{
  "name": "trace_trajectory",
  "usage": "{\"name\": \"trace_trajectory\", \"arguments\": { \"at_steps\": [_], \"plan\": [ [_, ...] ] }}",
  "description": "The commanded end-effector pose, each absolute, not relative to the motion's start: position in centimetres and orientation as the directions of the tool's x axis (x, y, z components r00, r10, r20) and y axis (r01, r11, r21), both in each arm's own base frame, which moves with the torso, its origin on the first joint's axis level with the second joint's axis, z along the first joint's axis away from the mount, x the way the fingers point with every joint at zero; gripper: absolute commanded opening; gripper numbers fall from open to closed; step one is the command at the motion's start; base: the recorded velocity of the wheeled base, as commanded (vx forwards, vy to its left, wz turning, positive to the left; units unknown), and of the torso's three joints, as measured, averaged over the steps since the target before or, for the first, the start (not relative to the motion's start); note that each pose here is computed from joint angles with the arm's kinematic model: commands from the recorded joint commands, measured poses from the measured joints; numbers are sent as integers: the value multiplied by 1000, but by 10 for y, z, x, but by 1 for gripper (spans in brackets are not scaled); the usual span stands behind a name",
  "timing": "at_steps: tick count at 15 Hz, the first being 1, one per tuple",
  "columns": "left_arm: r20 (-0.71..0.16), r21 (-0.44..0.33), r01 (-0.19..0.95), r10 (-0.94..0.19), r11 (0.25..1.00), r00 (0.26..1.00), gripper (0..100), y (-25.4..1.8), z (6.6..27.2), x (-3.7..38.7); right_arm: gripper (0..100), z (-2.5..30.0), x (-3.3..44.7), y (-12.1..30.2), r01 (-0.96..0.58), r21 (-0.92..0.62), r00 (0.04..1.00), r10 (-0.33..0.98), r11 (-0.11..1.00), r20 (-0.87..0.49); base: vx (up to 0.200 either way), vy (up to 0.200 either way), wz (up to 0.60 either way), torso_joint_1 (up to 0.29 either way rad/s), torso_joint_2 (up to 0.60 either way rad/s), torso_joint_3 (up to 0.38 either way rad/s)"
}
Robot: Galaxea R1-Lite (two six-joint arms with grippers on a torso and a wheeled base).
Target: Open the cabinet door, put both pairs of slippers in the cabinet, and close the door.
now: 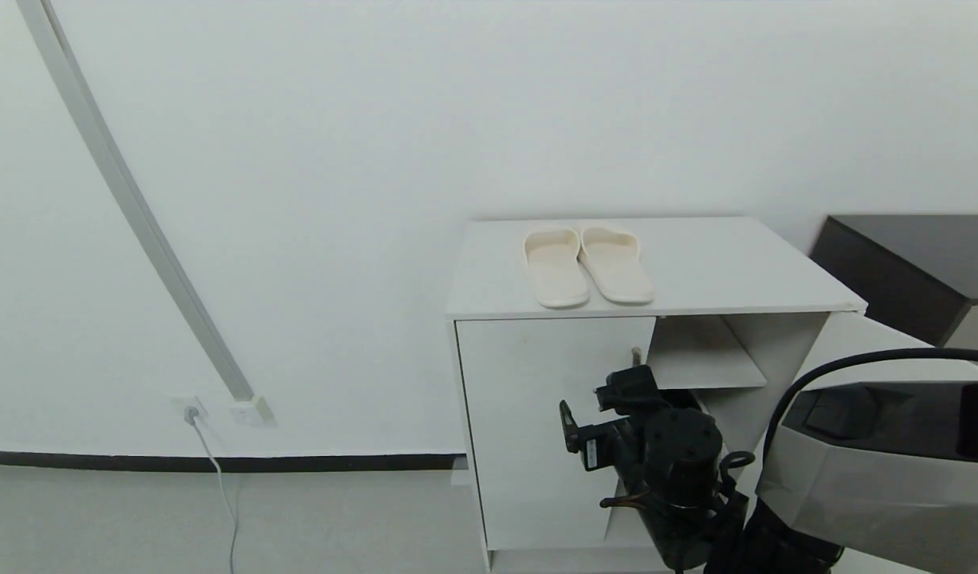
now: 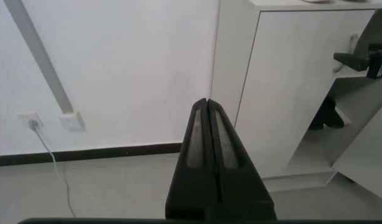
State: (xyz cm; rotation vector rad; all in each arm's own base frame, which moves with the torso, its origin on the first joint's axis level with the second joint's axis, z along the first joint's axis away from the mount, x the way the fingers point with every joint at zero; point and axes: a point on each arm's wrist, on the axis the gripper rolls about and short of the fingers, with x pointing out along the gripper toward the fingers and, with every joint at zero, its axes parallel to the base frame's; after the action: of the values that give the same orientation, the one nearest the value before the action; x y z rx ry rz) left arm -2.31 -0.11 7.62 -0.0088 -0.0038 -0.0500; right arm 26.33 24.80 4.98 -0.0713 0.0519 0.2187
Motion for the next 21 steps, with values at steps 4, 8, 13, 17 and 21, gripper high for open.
{"name": "trace_trajectory", "arguments": {
  "at_steps": [4,8,13,17,21],
  "plan": [
    [3,-8,52,-52,999,999,0,-1,76,-23,100,49,263,248,-217,-67,975,213,974,-62,0,0,0,253,-581,-332],
    [3,-6,52,-52,999,999,0,-1,76,-23,100,49,263,247,-217,-70,975,213,974,-63,0,0,0,245,-536,-299],
    [3,-6,52,-52,999,999,0,-1,76,-23,100,47,258,242,-219,-142,975,211,965,-68,0,0,0,178,-390,-213],
    [3,-4,54,-54,999,999,0,-1,76,-23,100,59,259,240,-269,-125,963,268,955,-24,0,0,0,119,-255,-137],
    [3,-1,54,-54,999,999,0,-1,76,-23,100,120,279,239,-228,-76,974,228,971,-4,0,0,0,0,0,0]
  ]
}}
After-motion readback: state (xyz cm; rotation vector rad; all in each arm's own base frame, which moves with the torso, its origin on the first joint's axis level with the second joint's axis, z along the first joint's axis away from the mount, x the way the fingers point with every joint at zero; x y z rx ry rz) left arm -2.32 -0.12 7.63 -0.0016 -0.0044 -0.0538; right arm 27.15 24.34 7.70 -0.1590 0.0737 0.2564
